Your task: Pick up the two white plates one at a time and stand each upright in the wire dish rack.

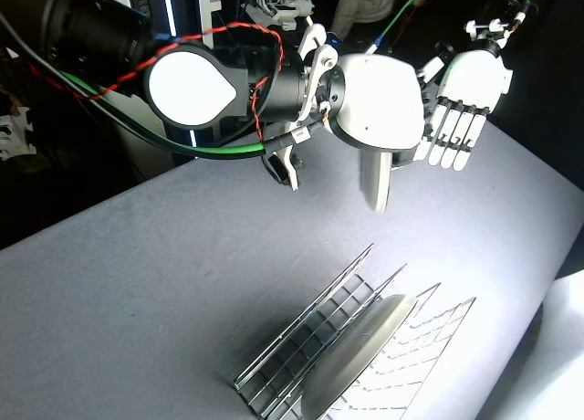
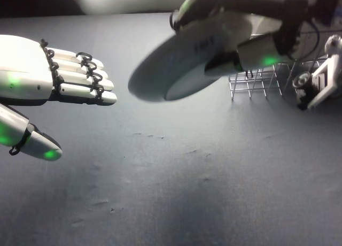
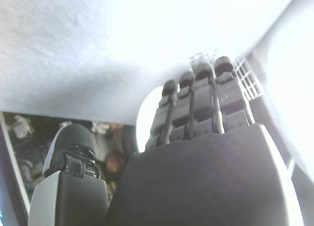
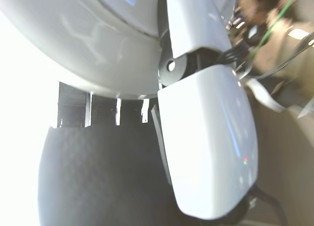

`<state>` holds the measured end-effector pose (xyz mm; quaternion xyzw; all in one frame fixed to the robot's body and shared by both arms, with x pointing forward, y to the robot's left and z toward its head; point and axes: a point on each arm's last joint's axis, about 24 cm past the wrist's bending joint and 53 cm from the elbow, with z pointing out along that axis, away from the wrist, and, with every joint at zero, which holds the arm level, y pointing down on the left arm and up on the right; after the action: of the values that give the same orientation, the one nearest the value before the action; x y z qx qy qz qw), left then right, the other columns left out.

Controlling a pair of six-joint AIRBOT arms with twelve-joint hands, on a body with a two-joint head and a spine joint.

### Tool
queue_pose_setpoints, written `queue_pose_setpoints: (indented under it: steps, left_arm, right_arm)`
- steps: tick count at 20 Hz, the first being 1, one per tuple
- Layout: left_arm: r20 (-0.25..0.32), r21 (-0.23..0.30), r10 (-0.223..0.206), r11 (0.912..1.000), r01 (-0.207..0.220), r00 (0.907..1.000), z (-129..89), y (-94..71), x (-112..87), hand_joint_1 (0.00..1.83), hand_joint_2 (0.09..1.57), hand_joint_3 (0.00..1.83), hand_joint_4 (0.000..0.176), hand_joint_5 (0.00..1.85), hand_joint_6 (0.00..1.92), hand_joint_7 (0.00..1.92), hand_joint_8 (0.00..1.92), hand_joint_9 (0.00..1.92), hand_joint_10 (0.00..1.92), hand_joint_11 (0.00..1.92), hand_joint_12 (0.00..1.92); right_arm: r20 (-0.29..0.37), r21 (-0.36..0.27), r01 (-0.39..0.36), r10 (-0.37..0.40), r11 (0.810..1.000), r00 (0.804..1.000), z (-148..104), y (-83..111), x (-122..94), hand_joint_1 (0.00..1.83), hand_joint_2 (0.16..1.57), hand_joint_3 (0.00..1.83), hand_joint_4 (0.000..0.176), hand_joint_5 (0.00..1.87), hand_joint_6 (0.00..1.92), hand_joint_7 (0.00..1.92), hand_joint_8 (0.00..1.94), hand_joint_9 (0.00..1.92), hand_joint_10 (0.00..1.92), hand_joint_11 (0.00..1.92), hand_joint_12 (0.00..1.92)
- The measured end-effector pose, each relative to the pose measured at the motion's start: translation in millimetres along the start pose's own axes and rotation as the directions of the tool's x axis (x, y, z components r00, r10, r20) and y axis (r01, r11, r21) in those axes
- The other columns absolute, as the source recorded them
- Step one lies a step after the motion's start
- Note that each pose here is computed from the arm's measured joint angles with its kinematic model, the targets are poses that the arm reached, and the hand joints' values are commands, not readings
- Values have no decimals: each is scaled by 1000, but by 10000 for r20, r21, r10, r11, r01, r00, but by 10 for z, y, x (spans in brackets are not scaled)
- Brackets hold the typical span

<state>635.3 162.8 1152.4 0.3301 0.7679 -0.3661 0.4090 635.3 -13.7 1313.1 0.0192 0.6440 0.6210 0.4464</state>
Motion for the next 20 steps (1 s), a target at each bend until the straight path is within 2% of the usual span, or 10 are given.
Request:
queue_pose_setpoints:
  steps: [4, 8, 10, 14, 16, 20]
  left_arm:
    - [21, -1, 130, 9999, -130, 9999, 12, -17, -30, 0, 1171, 3, 0, 0, 0, 0, 0, 0, 0, 0, 0]
    - [-127, 265, 142, 9996, -139, 9998, 51, -118, 5, 0, 1162, 0, 0, 0, 0, 0, 0, 0, 0, 0, 0]
    - [-122, 255, 139, 9996, -136, 9998, 50, -115, 4, 0, 1162, 0, 0, 0, 0, 0, 0, 0, 0, 0, 0]
    - [-165, 244, 180, 9995, -176, 9997, 51, -113, 15, 0, 1168, 1, 0, 0, 0, 0, 0, 0, 0, 0, 0]
    - [-165, 252, 177, 9995, -173, 9997, 51, -115, 15, 0, 1165, 0, 0, 0, 0, 0, 0, 0, 0, 0, 0]
    - [-188, 238, 200, 9995, -196, 9996, 51, -112, 20, 0, 1164, 0, 0, 0, 0, 0, 0, 0, 0, 0, 0]
  right_arm:
    - [448, 121, -789, 783, 9968, 9959, -12, 10, -163, 1385, 1084, 0, 0, 925, 1011, 1071, 839, 1010, 995, 966, 896]
    - [823, 183, -1551, 1531, 9877, 9848, -40, -17, -280, 1386, 1080, 0, 0, 953, 973, 1073, 839, 1007, 997, 962, 911]
    - [1014, 232, -1659, 1628, 9859, 9814, -53, -46, -365, 1390, 1068, 0, 0, 967, 945, 1102, 769, 1048, 954, 983, 898]
    - [1530, 454, -1811, 1723, 9824, 9731, -151, -173, -588, 1390, 1067, 0, 0, 968, 942, 1112, 762, 1048, 948, 985, 898]
    - [1766, 572, -1767, 1642, 9826, 9705, -205, -235, -701, 1386, 1079, 1, 0, 937, 994, 1075, 839, 1027, 966, 973, 894]
    - [2090, 838, -1714, 1508, 9816, 9662, -324, -368, -841, 1384, 1089, 1, 0, 919, 1020, 1060, 859, 998, 1016, 944, 910]
